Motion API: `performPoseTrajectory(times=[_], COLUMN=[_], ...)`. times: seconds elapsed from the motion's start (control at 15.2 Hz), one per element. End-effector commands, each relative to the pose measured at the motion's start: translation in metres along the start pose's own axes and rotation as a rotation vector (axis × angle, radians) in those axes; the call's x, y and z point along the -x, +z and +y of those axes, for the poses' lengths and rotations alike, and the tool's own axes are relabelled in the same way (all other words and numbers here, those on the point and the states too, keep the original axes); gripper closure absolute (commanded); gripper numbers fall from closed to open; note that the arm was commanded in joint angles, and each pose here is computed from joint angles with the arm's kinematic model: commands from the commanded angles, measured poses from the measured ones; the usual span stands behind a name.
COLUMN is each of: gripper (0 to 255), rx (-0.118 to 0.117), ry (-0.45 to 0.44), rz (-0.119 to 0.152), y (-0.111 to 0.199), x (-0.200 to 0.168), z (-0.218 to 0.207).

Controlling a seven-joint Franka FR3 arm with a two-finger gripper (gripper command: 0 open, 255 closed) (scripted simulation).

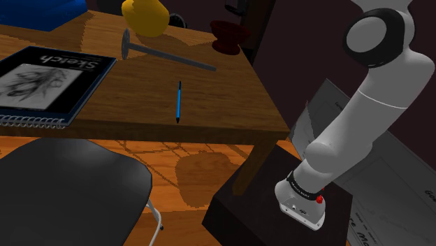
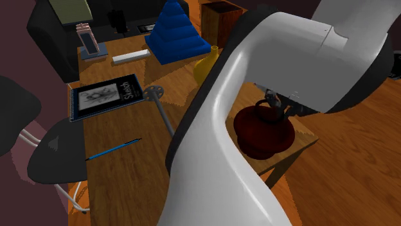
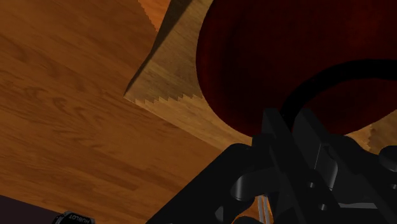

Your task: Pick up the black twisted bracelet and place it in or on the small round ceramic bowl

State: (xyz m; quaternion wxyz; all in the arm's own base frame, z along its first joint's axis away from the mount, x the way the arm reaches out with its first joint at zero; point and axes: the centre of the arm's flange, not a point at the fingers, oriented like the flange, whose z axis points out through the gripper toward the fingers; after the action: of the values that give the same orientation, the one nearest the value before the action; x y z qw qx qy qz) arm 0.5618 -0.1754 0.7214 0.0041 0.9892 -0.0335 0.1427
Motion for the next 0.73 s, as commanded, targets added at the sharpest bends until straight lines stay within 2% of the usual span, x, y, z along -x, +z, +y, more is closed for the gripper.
performPoseTrajectory(times=[0.0, 0.66], gripper=[255, 255], rx=[0.0, 0.0], ry=[-0.001, -0.001], rz=[0.001, 0.001], y=[0.01, 0.056], x=[0.002, 0.016], z=[0.002, 0.002])
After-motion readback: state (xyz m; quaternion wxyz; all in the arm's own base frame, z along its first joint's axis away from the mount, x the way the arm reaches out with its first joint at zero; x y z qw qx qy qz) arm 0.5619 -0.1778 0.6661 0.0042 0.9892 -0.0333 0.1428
